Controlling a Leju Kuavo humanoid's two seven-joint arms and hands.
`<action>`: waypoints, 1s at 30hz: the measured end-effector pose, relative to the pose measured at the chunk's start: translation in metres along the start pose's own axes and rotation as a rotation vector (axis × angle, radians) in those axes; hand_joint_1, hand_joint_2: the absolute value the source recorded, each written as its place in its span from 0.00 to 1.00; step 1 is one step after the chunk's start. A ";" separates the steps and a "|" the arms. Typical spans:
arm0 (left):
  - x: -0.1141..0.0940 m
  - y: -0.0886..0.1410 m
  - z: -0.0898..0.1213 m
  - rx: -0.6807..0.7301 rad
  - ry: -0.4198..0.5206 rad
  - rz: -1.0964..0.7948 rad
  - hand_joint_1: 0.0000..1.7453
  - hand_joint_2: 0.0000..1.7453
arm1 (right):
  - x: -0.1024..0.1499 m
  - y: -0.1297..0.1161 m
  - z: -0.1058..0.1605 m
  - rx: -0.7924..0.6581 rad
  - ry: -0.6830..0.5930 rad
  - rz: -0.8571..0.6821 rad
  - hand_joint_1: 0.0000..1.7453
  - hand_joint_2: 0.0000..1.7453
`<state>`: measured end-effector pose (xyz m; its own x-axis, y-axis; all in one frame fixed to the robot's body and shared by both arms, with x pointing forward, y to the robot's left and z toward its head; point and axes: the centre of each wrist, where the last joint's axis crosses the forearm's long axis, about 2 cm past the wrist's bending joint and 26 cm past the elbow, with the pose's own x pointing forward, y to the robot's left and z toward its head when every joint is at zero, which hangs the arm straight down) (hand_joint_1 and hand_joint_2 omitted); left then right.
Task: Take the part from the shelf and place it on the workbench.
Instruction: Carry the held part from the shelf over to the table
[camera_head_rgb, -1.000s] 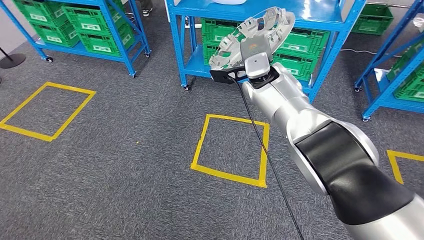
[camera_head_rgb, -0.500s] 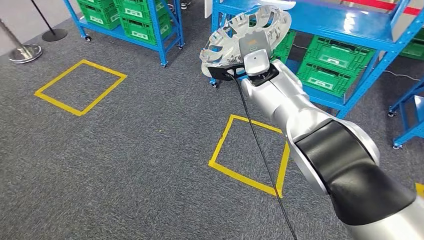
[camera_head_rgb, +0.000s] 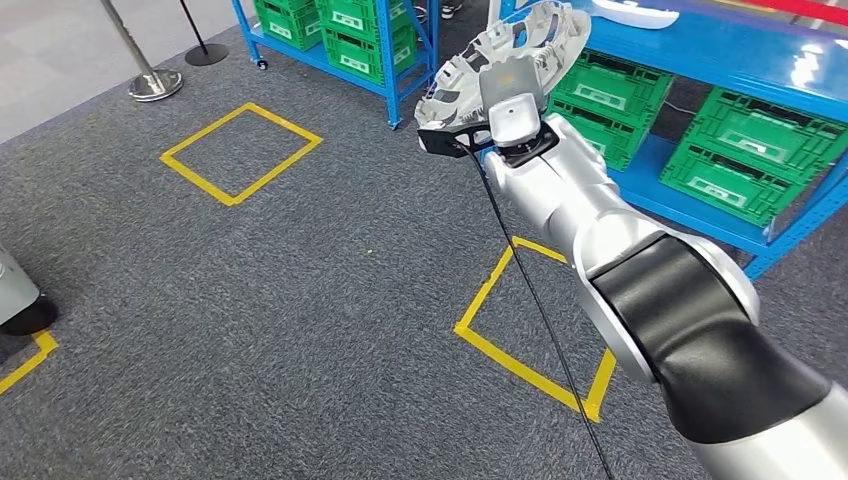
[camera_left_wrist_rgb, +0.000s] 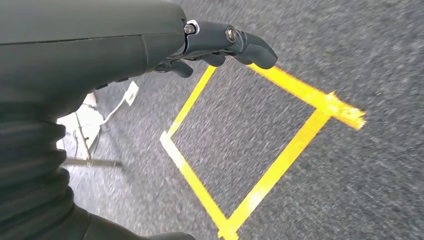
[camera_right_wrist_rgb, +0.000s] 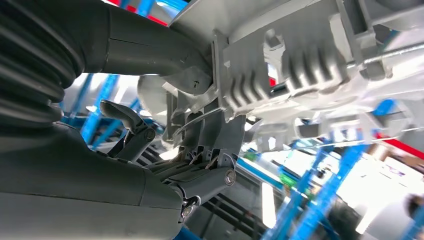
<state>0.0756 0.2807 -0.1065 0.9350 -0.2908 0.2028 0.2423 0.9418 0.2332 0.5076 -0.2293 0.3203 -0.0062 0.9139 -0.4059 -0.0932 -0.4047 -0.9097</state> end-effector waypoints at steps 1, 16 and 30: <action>0.000 0.000 0.000 -0.001 0.000 0.000 0.00 1.00 | 0.000 0.000 0.000 0.000 0.000 0.000 1.00 1.00; 0.010 0.002 -0.001 0.001 -0.018 -0.029 0.00 1.00 | -0.018 0.007 -0.003 0.011 0.034 0.007 1.00 1.00; 0.016 0.000 0.000 -0.004 -0.026 -0.045 0.00 1.00 | -0.023 0.007 -0.003 0.011 0.044 0.009 1.00 1.00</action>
<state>0.0904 0.2762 -0.1035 0.9163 -0.3369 0.2166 0.2850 0.9284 0.2383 0.5104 -0.2535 0.3227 0.0362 0.9076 -0.4182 -0.1041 -0.4128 -0.9049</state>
